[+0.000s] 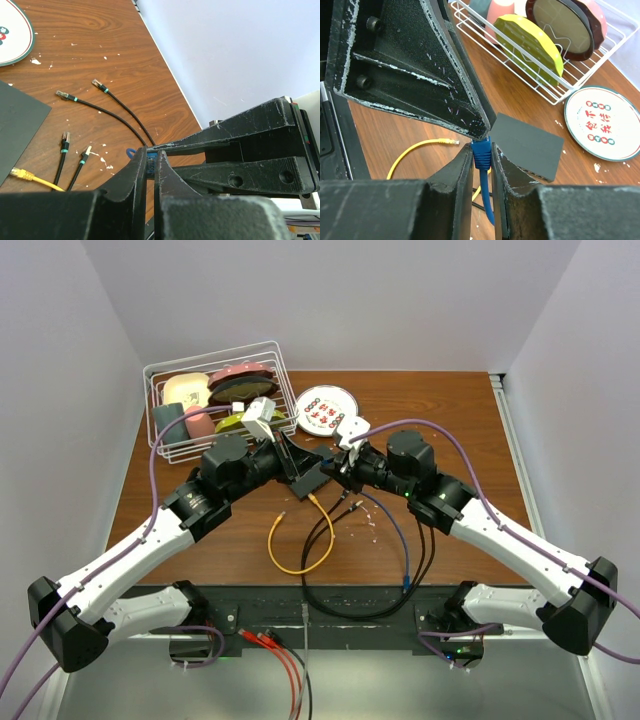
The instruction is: Insert the plug into the switch port
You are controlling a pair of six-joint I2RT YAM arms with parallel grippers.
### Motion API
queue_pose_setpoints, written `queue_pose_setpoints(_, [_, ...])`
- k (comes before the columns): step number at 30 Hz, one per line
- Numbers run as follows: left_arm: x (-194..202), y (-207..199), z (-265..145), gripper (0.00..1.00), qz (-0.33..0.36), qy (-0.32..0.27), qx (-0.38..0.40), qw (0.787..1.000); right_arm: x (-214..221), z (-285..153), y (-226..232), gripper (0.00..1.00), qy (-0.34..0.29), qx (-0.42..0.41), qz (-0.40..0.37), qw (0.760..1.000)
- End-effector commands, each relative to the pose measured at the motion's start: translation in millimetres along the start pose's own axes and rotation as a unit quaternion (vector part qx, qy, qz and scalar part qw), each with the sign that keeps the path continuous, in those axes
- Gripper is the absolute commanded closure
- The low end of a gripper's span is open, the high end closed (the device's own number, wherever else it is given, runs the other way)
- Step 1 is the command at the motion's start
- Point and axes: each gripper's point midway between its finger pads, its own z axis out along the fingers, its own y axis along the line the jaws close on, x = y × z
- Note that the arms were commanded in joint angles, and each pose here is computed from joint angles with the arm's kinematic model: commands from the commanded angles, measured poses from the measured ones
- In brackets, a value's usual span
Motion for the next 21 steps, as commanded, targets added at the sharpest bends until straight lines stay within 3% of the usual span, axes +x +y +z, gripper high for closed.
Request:
queue_pose_setpoints(1, [-18,-15,-5,1.00,0.012,-0.027,0.024,0.999,-41,-15,-3,0.82,-0.051,0.008,-0.011,0.999])
queue_pose_setpoints(7, [-16,-14,-3,1.00,0.010,-0.022,0.026,0.999,-47,-20,-2,0.85,-0.063,0.010,-0.011,0.998])
queue_pose_setpoints(11, [-14,-12,-2,1.00,0.012,-0.020,0.024,0.999,-47,-21,-4,1.00,-0.062,0.015,-0.008,0.998])
queue_pose_setpoints(13, [-14,-8,0,1.00,0.012,-0.020,0.017,1.000,-44,-21,-8,1.00,-0.057,0.025,-0.006,0.998])
queue_pose_setpoints(15, [-16,-4,1,0.82,0.012,-0.021,0.012,1.000,-39,-19,-7,1.00,-0.048,0.025,-0.001,0.999])
queue_pose_setpoints(17, [-22,7,2,0.74,0.015,-0.027,-0.002,1.000,-31,-16,-7,1.00,-0.040,0.027,0.004,0.999])
queue_pose_setpoints(18, [-25,11,2,0.62,0.016,-0.030,-0.007,0.999,-26,-14,-8,1.00,-0.032,0.028,0.009,0.999])
queue_pose_setpoints(21, [-42,36,2,0.43,0.018,-0.046,-0.032,0.998,-10,-9,-8,1.00,-0.014,0.030,0.022,0.999])
